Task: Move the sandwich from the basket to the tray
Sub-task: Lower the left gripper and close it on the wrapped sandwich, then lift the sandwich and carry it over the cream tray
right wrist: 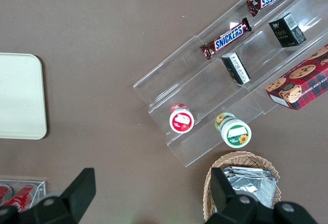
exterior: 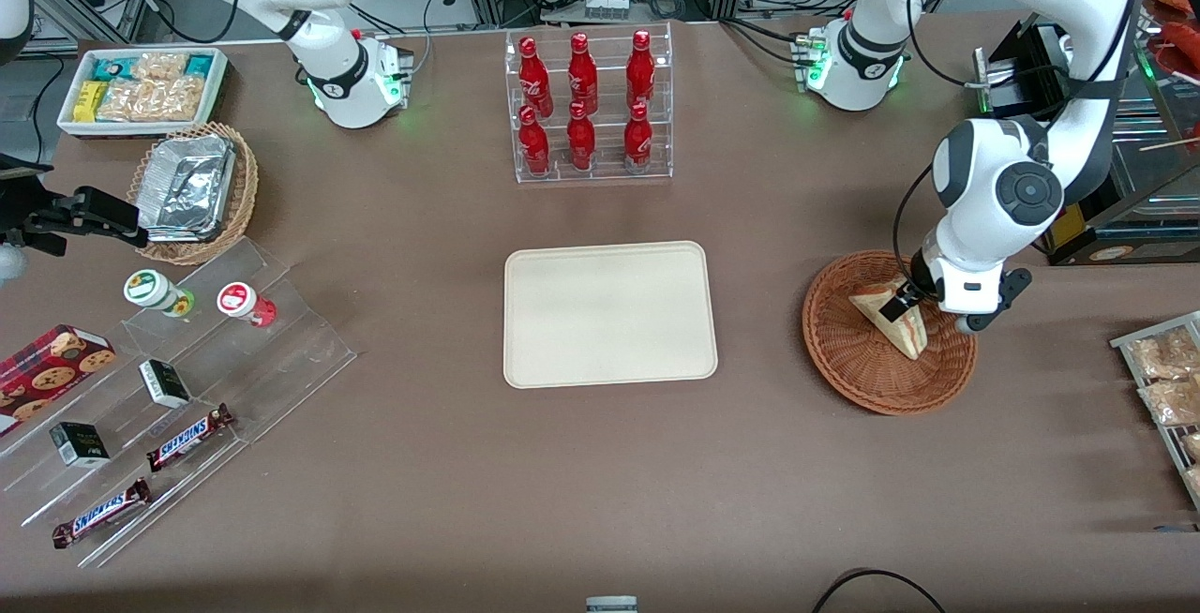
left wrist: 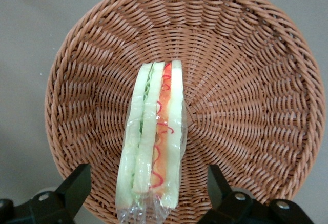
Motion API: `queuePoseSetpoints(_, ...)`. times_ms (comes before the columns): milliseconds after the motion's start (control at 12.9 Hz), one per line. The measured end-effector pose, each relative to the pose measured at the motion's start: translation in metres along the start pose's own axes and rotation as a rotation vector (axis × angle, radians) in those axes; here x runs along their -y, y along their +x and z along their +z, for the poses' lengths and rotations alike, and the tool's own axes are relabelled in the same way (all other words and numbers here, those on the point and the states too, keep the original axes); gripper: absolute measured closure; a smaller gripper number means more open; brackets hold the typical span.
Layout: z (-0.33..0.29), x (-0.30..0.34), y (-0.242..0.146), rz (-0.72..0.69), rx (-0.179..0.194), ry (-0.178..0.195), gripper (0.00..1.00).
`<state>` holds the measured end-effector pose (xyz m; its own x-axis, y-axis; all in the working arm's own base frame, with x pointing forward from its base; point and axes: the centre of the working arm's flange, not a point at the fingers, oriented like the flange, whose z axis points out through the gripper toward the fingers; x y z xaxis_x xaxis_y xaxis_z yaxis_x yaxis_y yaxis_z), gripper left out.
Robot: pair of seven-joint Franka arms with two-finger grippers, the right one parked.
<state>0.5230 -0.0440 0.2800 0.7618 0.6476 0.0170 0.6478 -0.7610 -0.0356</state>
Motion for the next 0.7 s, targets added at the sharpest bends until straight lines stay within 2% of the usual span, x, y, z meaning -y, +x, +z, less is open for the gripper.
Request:
queuePoseSetpoints(310,0.018,0.001,-0.003,-0.023,0.004,0.0,0.0)
queuePoseSetpoints(465,0.026,0.001,-0.004,-0.042,0.009,0.003,0.04)
queuePoseSetpoints(697,0.031,0.001,-0.005,-0.063,0.016,0.011,0.4)
